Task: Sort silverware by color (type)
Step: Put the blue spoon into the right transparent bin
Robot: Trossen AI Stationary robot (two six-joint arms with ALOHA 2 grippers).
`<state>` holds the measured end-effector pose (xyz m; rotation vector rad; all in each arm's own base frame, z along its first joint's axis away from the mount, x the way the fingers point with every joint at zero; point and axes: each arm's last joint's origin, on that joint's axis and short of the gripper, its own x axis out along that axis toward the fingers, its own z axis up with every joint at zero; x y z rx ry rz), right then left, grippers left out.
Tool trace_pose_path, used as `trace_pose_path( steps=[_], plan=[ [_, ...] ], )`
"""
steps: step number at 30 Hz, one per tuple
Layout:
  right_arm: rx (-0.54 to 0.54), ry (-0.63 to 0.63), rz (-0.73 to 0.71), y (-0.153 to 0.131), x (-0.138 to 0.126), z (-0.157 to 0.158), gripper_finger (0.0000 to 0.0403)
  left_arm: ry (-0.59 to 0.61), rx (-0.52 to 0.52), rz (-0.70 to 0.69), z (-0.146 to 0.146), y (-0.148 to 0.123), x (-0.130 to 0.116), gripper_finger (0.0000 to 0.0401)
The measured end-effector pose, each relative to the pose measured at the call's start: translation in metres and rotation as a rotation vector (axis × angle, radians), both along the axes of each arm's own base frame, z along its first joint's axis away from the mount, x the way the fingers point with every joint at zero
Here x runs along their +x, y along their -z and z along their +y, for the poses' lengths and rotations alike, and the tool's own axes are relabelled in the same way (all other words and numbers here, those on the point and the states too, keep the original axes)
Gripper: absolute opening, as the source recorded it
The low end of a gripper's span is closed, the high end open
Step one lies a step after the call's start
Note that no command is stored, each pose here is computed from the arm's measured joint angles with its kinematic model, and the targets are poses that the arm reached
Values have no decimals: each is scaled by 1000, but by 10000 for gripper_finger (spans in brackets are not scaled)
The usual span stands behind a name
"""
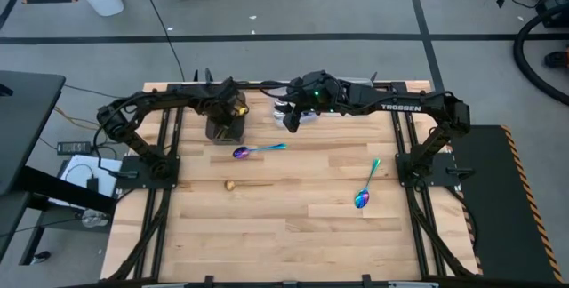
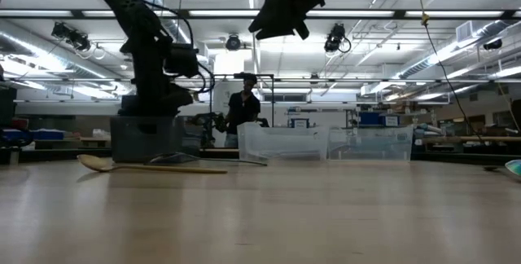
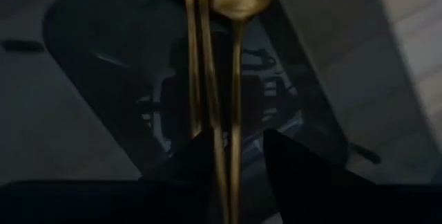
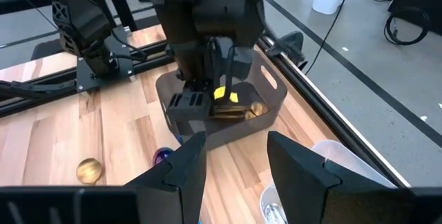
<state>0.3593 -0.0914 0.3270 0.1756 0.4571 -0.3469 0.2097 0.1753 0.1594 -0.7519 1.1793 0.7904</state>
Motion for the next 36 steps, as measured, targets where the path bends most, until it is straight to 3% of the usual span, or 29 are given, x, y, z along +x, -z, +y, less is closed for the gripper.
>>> trace_pose_path(
  steps=[4,14,20,28,36],
  plan=[
    [4,-1,20,2,-1,0,162,13,23,-23,6,-15,8,154],
    [2,-15,142,11,-7,0,162,113,127,-109,9,-59,37,157],
    [27,-5,262,20,-16,-5,162,200,165,-166,-8,-78,59,157],
    [21,-61,444,31,-29,-7,160,408,201,-233,-46,-85,87,157],
    [128,-219,453,46,-34,-5,160,273,115,-277,-75,-85,98,157]
  ],
)
